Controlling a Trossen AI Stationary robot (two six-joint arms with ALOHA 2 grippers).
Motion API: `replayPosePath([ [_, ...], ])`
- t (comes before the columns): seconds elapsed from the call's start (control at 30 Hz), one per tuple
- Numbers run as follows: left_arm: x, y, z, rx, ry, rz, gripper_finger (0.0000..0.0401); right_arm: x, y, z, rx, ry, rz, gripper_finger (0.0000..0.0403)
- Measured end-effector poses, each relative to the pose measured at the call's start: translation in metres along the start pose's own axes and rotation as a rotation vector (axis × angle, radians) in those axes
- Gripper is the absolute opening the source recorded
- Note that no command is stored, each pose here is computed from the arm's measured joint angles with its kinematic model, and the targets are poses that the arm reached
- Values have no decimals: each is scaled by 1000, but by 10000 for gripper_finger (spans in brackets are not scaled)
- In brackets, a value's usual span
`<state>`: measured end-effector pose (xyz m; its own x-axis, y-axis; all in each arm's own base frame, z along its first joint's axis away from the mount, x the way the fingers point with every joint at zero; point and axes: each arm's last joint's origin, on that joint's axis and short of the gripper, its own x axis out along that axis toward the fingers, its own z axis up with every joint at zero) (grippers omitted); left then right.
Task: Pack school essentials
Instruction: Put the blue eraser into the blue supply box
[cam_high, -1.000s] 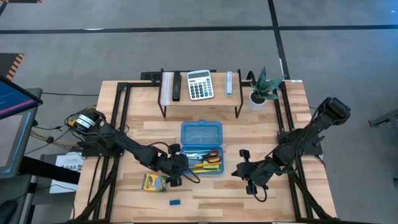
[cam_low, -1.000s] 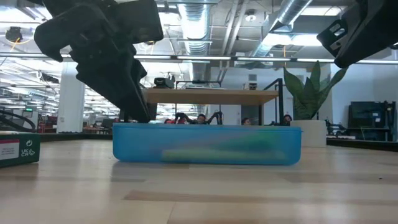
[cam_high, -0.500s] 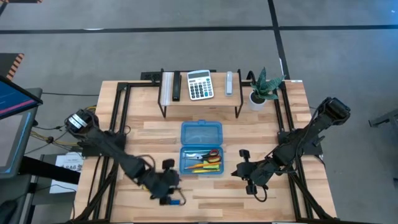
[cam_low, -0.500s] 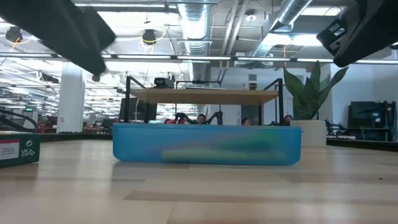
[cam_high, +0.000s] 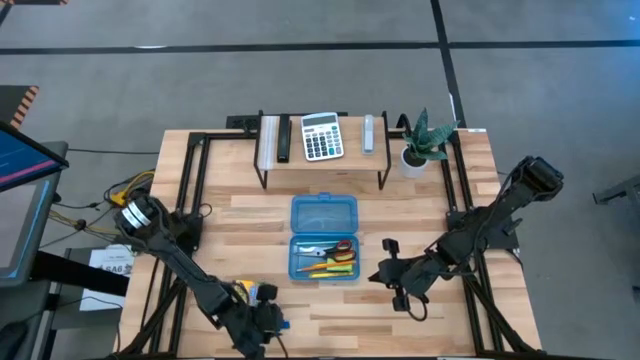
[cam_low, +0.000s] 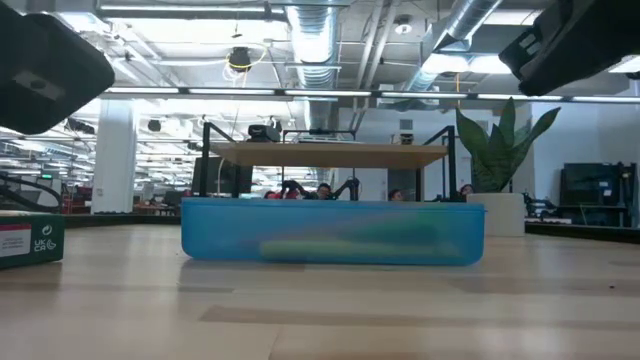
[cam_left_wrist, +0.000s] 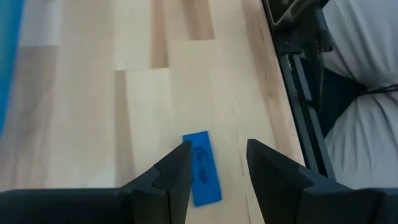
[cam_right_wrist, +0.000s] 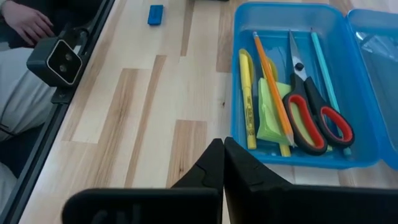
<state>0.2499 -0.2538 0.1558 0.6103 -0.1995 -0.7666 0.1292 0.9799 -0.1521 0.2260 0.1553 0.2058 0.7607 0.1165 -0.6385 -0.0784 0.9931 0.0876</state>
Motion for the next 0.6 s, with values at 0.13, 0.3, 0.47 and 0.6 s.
replayPosePath([
  [0.13, 9, -4, 6, 8, 25, 33, 148, 3, -1, 1, 2, -3, -5, 32],
  [0.3, 16, 2, 8, -16, 99, 104, 187, 14, 1, -6, -14, 36, -20, 47],
  [0.47, 23, 3, 9, -53, 133, 63, 225, 29, 2, -15, -24, 80, -35, 51],
  [0.6, 27, 3, 6, -67, 165, 36, 230, 38, 0, -19, -21, 104, -37, 51],
])
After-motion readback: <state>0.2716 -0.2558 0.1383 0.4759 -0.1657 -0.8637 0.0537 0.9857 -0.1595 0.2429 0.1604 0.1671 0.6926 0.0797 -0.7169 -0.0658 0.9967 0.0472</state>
